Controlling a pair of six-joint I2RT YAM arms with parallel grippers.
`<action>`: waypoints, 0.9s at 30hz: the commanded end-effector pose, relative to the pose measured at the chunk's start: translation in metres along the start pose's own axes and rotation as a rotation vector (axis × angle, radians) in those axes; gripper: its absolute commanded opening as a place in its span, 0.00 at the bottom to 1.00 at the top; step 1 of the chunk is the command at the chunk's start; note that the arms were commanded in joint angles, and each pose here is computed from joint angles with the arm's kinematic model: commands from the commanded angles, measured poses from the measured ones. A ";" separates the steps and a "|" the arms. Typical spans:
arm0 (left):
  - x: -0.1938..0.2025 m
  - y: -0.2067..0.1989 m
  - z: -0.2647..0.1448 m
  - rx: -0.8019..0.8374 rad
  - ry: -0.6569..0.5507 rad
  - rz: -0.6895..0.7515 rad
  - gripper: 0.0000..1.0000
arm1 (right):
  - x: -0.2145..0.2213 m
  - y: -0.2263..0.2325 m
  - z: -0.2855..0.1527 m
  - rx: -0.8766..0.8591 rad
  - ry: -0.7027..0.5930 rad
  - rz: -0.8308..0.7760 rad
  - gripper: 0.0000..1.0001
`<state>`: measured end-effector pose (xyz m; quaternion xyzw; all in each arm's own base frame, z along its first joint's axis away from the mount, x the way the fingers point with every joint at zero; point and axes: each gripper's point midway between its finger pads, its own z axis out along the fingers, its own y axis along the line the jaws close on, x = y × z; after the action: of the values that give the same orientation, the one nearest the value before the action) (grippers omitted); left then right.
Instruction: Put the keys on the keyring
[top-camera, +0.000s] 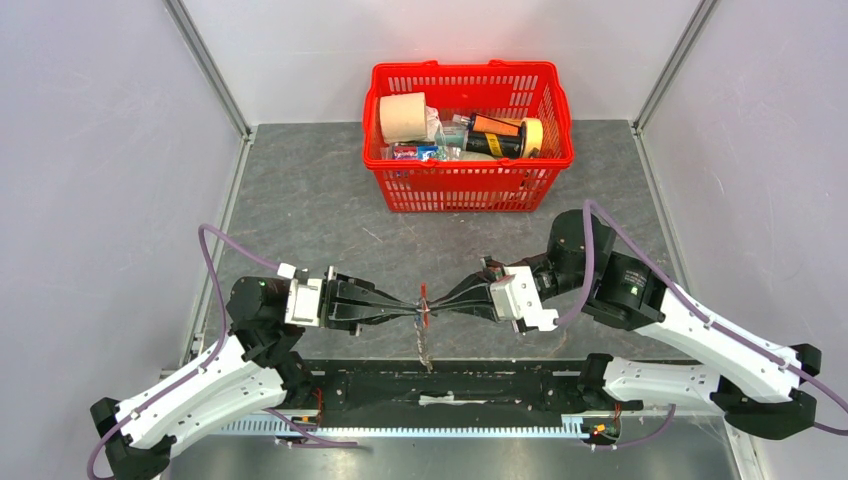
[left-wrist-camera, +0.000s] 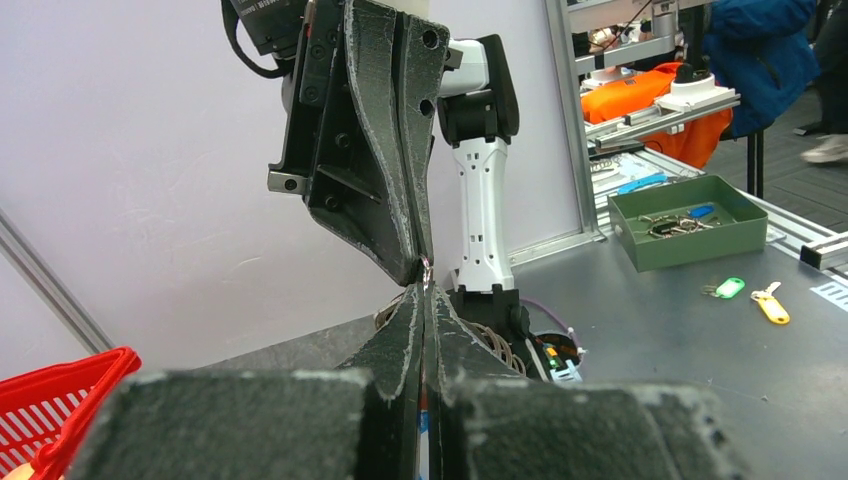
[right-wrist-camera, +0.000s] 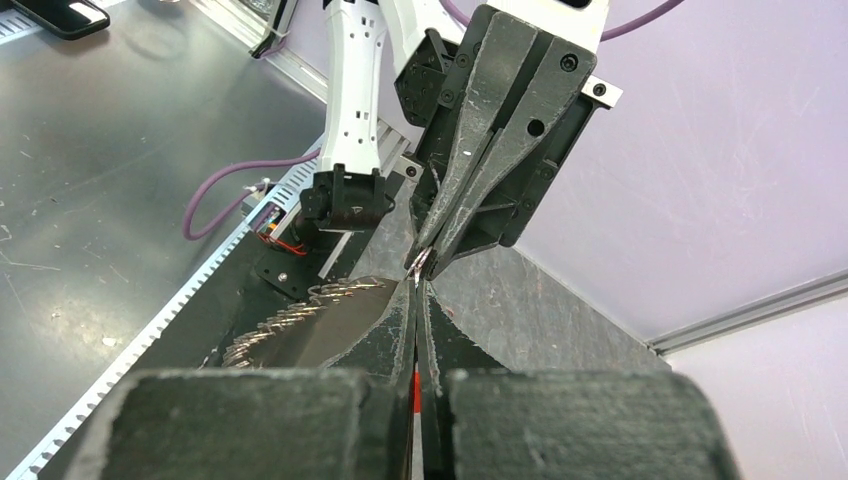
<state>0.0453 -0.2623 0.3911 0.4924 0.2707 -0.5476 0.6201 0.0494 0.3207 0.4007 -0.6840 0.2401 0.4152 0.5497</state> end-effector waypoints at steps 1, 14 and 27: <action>-0.011 0.004 0.003 -0.015 -0.035 0.011 0.02 | -0.039 -0.009 -0.006 0.025 -0.087 -0.086 0.00; -0.009 0.004 0.003 -0.016 -0.032 0.009 0.02 | -0.043 -0.008 -0.005 0.028 -0.099 -0.076 0.00; -0.009 -0.002 0.004 0.024 -0.026 -0.007 0.02 | -0.039 -0.015 0.003 0.035 -0.086 -0.070 0.00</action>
<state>0.0443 -0.2634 0.3902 0.4944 0.2701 -0.5501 0.6165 0.0433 0.3221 0.4124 -0.6756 0.2278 0.4204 0.5612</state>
